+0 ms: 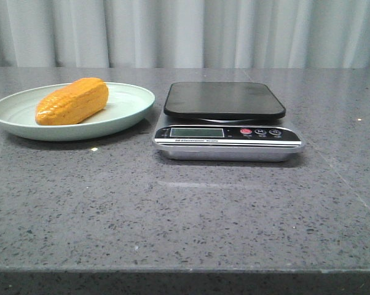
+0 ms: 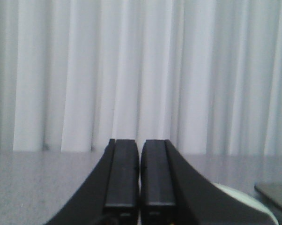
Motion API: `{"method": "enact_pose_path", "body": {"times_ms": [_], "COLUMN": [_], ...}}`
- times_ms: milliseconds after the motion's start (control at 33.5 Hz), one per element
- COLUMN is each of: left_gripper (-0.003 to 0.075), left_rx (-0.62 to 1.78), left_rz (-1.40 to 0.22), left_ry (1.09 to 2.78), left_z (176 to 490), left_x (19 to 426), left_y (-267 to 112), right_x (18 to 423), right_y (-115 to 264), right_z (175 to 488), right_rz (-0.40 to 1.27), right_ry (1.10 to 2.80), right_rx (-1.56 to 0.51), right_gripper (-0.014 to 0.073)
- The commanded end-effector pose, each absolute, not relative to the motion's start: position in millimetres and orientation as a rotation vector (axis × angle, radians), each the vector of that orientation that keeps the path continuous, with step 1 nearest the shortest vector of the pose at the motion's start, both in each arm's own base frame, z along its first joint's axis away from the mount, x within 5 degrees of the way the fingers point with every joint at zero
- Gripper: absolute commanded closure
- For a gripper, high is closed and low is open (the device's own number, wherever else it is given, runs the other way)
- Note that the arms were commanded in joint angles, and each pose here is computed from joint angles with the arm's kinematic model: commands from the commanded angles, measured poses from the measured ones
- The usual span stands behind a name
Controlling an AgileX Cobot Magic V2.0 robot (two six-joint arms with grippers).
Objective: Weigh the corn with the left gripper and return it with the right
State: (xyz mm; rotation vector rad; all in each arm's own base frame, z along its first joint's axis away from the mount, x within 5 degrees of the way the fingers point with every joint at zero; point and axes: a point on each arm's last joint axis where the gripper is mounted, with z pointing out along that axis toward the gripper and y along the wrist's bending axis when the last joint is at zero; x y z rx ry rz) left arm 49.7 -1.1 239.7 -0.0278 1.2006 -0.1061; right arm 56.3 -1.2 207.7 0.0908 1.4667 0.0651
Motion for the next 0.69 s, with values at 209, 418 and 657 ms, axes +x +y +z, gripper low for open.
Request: {"method": "enact_pose_path", "body": {"times_ms": [209,418,657], "left_gripper": [0.0586,0.0586,0.0586], "left_rx": [-0.017,-0.010,-0.016], "left_rz": [-0.127,-0.154,-0.155], "left_ry": [1.171,1.438,1.432], "left_z": [320,342,344], "left_x": [29,41,50], "left_y": [-2,-5,-5], "right_x": [53,53,53], "right_y": [-1,-1,-1], "right_z": [218,218,218], "right_rz": [0.061,0.061,0.061], "right_ry": [1.367,1.367,1.367], "right_rx": [0.077,0.077,0.077], "right_gripper": [0.0435,0.0435,0.0435]}}
